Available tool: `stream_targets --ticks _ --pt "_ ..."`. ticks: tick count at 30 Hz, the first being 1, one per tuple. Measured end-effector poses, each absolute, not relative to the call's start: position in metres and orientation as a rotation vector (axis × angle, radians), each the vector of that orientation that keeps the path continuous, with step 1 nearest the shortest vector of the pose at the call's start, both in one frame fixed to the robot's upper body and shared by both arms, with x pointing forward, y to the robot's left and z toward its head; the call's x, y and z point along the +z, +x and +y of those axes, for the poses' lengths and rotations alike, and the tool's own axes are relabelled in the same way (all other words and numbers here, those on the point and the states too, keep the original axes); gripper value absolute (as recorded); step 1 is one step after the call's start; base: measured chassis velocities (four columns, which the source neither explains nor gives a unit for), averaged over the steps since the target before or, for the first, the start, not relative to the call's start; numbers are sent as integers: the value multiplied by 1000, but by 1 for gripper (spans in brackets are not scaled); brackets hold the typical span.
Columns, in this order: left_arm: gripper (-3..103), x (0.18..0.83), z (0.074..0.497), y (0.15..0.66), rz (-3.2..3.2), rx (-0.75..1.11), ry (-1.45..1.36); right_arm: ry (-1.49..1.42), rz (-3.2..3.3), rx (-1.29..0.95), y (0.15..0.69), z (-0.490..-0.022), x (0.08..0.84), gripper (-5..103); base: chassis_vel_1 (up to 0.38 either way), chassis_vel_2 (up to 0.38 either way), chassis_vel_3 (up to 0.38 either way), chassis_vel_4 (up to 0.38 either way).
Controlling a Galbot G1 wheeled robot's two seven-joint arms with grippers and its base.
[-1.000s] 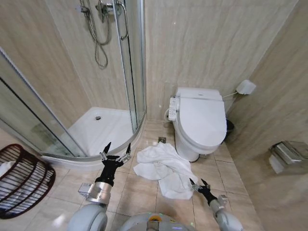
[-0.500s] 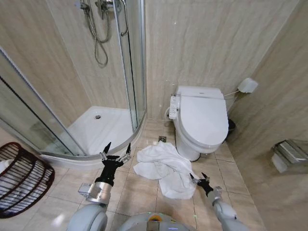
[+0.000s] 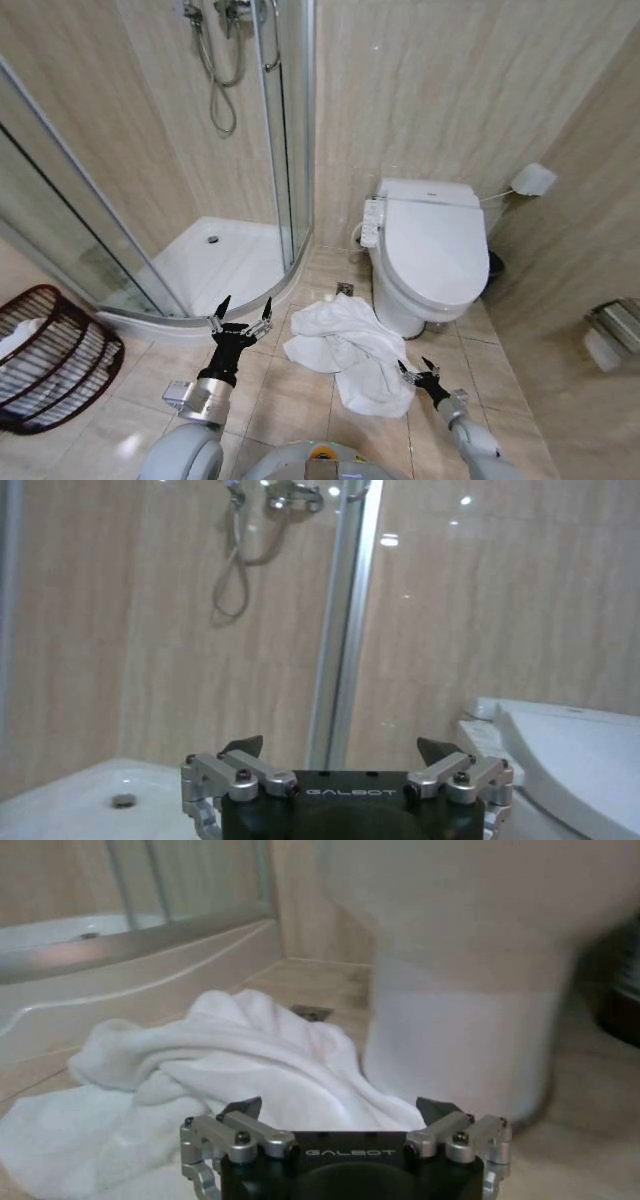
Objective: Discard the used towel into the hamper.
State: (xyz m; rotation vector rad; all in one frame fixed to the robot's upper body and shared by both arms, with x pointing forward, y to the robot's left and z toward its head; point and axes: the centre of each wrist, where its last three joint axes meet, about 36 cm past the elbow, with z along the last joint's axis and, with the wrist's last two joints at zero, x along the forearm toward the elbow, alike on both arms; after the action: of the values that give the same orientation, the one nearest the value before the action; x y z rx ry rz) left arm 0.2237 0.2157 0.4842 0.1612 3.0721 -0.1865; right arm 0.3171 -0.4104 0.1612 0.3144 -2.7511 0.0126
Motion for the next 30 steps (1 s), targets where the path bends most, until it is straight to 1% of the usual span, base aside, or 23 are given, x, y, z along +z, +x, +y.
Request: stream_targets --ticks 8,14,19,25,30 --pt "100 484 216 224 3072 -186 161 309 -2747 62 321 -417 152 100 90 96 101 98" --pt "100 484 216 224 3072 -186 161 243 -2747 18 325 -427 143 100 60 73 65 67" --pt "100 484 216 224 3072 -186 161 277 -2740 70 339 -434 137 100 0 0 0 0" --pt "100 484 216 224 3072 -186 161 328 -2726 110 357 -429 135 100 0 0 0 0" --pt "100 484 216 224 3072 -186 161 389 -2683 196 377 -417 128 100 0 0 0 0"
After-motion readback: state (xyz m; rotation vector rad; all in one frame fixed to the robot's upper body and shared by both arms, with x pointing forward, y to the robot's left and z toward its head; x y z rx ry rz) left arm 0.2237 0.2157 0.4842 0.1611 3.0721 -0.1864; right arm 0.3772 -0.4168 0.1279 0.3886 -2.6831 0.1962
